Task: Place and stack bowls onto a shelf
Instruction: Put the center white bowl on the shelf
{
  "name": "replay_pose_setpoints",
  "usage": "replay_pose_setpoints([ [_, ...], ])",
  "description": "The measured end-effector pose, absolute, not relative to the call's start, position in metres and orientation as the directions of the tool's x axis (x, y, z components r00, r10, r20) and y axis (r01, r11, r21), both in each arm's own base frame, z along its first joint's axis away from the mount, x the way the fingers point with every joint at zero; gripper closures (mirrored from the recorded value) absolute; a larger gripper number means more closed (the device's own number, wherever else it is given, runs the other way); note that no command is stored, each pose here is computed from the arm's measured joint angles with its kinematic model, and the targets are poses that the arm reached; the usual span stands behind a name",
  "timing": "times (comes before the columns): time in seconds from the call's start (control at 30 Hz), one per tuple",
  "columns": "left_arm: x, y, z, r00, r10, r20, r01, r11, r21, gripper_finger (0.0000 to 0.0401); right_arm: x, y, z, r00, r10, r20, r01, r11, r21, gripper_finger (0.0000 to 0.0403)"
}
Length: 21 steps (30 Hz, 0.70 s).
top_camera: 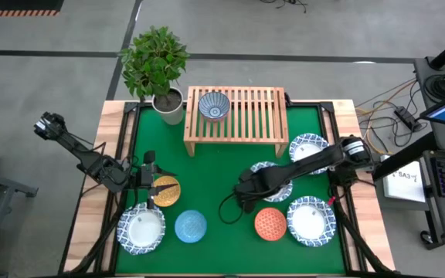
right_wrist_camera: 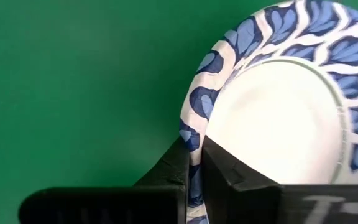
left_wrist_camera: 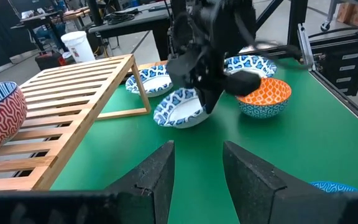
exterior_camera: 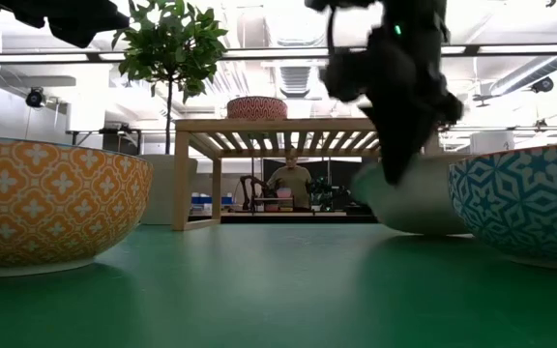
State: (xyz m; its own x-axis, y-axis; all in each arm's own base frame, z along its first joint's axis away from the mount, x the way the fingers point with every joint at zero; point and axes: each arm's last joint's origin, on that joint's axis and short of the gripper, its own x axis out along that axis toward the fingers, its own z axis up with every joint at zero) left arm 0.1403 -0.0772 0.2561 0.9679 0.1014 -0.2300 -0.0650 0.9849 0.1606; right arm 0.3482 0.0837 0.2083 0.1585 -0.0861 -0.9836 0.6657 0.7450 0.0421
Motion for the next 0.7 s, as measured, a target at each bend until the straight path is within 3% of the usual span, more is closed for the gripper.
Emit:
replay_pose_setpoints([
  [0.33,0.14,-0.077,0.258,0.969,0.1,-0.225,-0.065,0.986,0.156,0.0282,0.372,0.095,0.277,0.367,0.069,-0.928,0.418,0.879,0.23,0.039],
  [0.7,0.14,-0.077,0.258,0.969,0.1,-0.226,-0.065,0.986,0.156,0.0282,0.376,0.121,0.363,0.604,0.15,-0.783,0.027,0.978,0.208,0.039],
])
